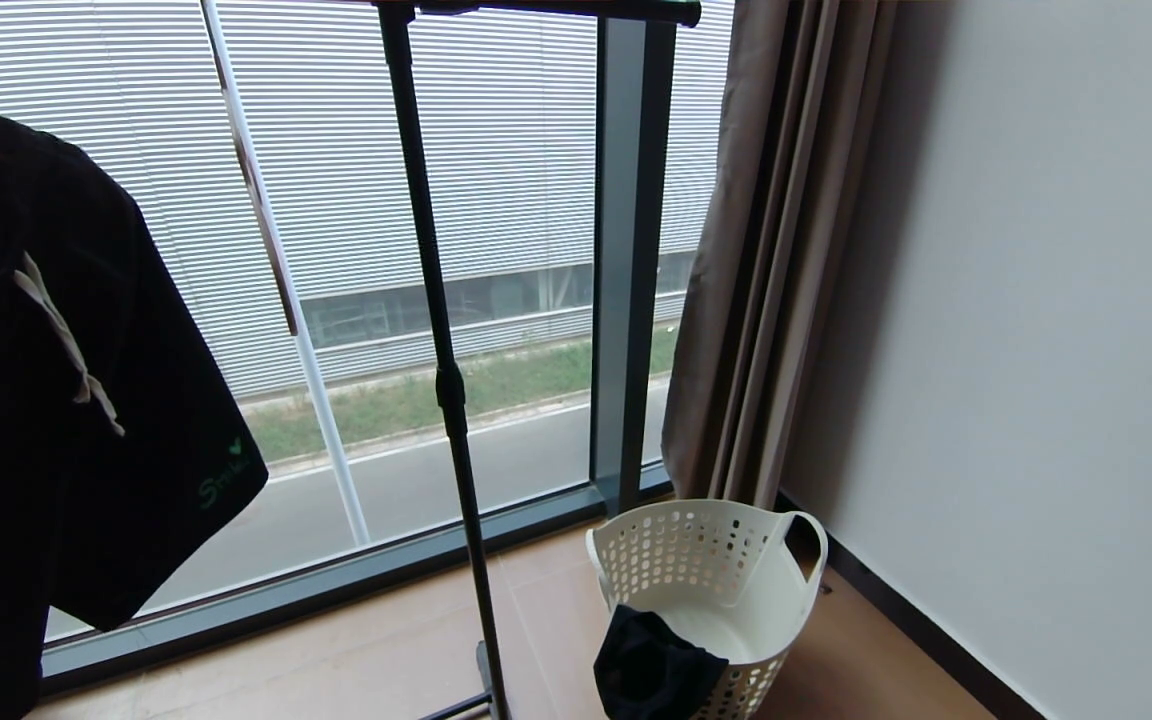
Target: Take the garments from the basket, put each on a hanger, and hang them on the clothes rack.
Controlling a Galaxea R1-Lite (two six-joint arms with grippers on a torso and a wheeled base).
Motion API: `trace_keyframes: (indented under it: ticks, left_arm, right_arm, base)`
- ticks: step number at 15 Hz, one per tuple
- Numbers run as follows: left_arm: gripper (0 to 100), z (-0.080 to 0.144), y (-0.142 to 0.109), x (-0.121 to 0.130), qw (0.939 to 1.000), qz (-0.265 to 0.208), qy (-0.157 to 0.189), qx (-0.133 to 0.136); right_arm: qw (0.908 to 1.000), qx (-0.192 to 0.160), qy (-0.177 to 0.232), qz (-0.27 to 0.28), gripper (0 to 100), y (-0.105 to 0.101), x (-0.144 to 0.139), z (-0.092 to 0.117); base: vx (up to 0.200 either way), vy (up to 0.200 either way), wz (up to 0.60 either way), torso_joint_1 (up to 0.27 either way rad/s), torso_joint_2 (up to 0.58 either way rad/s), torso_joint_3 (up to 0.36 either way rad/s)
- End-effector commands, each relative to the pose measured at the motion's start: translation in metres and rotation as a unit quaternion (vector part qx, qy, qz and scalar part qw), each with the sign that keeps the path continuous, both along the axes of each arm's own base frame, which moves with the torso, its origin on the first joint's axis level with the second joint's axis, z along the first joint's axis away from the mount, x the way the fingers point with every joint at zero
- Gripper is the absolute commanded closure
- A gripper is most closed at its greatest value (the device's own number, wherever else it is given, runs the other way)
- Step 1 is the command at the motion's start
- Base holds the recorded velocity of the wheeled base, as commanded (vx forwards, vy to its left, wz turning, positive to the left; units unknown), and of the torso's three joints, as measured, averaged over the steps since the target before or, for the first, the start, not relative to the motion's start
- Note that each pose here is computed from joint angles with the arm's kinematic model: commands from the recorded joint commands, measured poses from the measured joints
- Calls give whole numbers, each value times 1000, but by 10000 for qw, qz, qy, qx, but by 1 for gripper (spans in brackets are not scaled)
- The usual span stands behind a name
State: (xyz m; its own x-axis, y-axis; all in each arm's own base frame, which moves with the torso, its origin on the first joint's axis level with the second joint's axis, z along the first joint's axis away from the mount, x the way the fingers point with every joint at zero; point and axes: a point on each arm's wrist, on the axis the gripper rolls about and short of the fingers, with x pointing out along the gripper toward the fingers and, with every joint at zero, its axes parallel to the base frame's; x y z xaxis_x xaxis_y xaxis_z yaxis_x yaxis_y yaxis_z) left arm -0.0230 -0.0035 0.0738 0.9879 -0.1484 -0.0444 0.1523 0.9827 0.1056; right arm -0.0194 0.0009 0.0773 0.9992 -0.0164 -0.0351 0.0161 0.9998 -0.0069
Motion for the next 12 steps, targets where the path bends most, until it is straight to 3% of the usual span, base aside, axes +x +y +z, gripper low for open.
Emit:
trace_keyframes:
  ticks: [1,7,12]
  left_arm:
    - [0,0,0,0,10000,1,-3,4]
    - [0,0,0,0,10000,1,5,4]
    - [0,0,0,0,10000,1,-3,4]
  right_arm:
    - [10000,-1,-7,5,0,0,0,0]
    - [10000,-1,-7,5,0,0,0,0]
    - [10000,-1,-7,5,0,0,0,0]
  base:
    - [0,0,0,0,0,0]
    - [0,0,0,0,0,-13]
    - [0,0,0,6,5,-171]
